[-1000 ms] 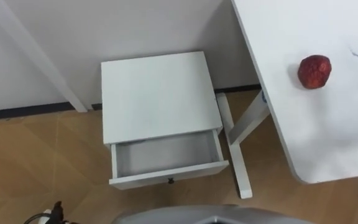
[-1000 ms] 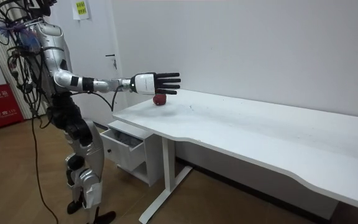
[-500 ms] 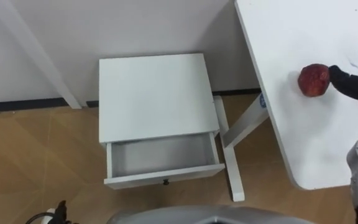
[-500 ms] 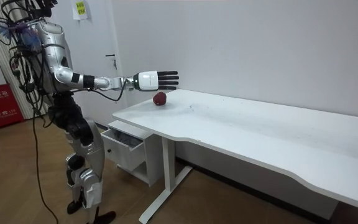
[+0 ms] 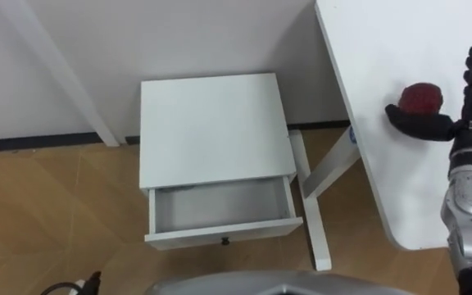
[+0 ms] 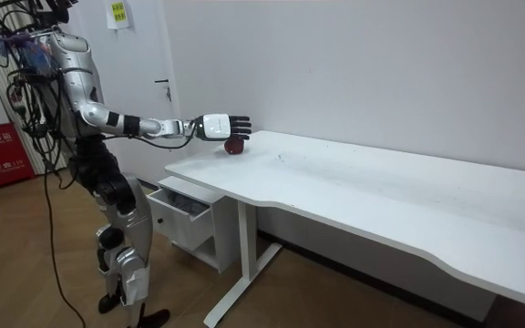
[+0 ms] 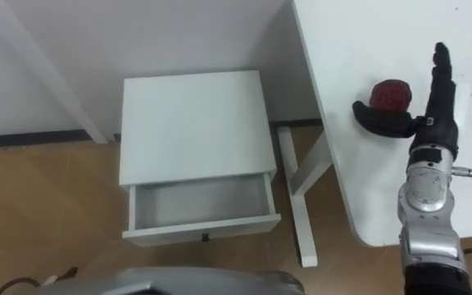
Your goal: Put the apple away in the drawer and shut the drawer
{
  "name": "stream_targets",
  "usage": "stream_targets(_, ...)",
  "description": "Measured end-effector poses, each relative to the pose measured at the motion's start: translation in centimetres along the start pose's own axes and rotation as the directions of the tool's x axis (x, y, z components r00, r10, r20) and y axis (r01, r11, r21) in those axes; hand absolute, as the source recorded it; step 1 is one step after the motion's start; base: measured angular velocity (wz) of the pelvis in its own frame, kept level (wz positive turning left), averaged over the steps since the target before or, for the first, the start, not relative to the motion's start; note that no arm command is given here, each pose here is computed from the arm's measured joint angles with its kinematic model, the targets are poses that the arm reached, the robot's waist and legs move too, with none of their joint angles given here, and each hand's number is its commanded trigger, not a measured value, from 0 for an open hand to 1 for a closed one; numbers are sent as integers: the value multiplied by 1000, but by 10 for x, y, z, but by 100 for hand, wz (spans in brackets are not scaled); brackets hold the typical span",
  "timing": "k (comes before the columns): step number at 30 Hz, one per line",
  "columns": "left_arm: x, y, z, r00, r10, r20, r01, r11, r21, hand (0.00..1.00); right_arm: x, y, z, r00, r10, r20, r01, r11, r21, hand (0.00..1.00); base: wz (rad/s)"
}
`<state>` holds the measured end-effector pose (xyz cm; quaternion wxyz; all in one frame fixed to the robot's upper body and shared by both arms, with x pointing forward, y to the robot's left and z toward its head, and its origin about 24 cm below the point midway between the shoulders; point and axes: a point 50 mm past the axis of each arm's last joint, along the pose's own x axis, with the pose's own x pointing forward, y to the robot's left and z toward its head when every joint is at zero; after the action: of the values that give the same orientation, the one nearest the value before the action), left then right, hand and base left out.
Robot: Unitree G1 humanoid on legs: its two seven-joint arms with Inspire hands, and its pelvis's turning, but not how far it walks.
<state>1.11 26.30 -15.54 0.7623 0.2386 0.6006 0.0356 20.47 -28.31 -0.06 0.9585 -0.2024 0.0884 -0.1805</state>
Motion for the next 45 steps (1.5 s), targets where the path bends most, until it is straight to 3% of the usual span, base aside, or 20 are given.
stream_targets(13, 1, 0, 2, 1000, -16, 8, 16, 1000, 2, 0, -2, 9, -3, 998, 66, -9, -66, 998, -17, 0, 0)
stream_targets(19, 0, 0, 0, 1000, -15, 4, 15, 1000, 14, 0, -8, 6, -34, 988, 53, -145, -59, 998, -38, 0, 0)
stream_targets(28, -1, 0, -5, 1000, -14, -9, 14, 1000, 12, 0, -4, 0, -35, 987, 42, -156, -43, 999, -4, 0, 3)
stream_targets(29, -1, 1, -5, 1000, -9, -12, 9, 1000, 3, 0, -1, 0, -35, 987, 39, -158, -39, 999, 4, 4, 0)
stream_targets(31, -1, 2, -6, 1000, -2, -15, 2, 1000, -8, 0, 1, 0, -36, 986, 38, -164, -36, 999, 16, 100, 0)
stream_targets(45, -2, 5, -8, 999, 29, -20, -29, 999, -12, 0, 3, -16, -46, 979, -42, -199, 42, 999, -5, 100, 3)
